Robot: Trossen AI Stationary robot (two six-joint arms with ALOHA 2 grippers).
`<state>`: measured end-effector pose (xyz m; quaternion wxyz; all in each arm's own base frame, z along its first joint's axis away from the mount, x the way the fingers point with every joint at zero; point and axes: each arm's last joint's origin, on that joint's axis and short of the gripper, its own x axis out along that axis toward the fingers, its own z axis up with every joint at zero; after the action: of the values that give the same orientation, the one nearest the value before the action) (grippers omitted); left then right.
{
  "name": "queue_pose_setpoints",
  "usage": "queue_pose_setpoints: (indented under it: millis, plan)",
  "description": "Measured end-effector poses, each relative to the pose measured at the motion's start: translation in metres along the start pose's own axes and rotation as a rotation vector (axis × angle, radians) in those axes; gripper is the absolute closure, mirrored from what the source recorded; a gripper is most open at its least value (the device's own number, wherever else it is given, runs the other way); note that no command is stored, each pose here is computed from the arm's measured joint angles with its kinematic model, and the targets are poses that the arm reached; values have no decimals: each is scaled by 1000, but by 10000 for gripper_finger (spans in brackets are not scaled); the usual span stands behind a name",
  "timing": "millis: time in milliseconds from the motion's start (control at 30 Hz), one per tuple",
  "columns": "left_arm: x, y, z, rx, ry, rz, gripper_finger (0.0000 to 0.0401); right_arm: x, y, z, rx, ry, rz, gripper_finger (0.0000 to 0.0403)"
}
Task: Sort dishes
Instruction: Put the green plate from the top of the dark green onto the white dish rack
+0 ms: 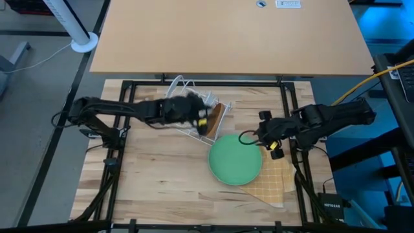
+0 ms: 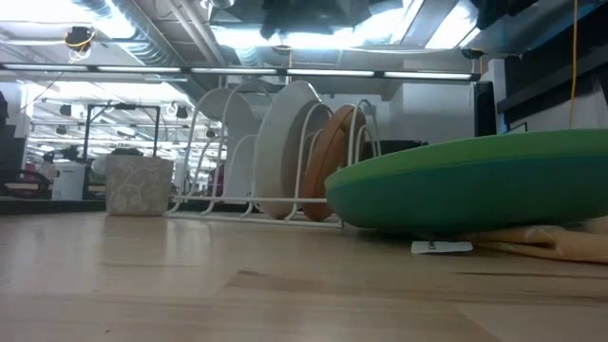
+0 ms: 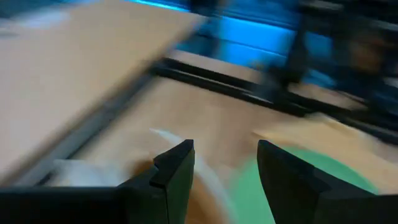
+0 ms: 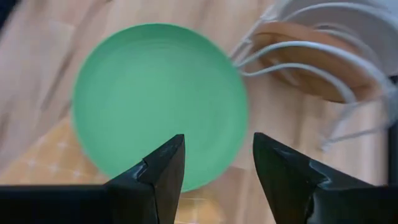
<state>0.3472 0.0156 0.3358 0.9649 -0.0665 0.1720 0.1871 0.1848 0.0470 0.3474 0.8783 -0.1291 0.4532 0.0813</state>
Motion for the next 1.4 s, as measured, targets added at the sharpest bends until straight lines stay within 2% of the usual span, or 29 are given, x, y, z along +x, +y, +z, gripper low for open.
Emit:
queue_pose_setpoints:
  millis: [100,200,367,533,767,967,1167,1400]
  plan:
    - [-1,-28,-11,53,51,-185,235,8,2,3,0,22,45,208]
    - [0,-60,-31,171,107,-309,235,17,3,7,-3,50,47,208]
    - [-4,-106,-65,396,172,-427,235,36,5,13,26,104,50,208]
    - [-7,-131,-92,506,236,-475,235,51,7,17,103,154,48,208]
    - [11,-143,-124,591,317,-473,235,56,9,25,230,98,125,208]
    - [33,-143,-147,668,353,-464,235,56,9,30,263,50,150,208]
    - [45,-138,-153,719,353,-459,235,56,9,34,310,13,153,208]
    - [49,-135,-154,713,366,-512,235,56,9,41,345,-57,173,208]
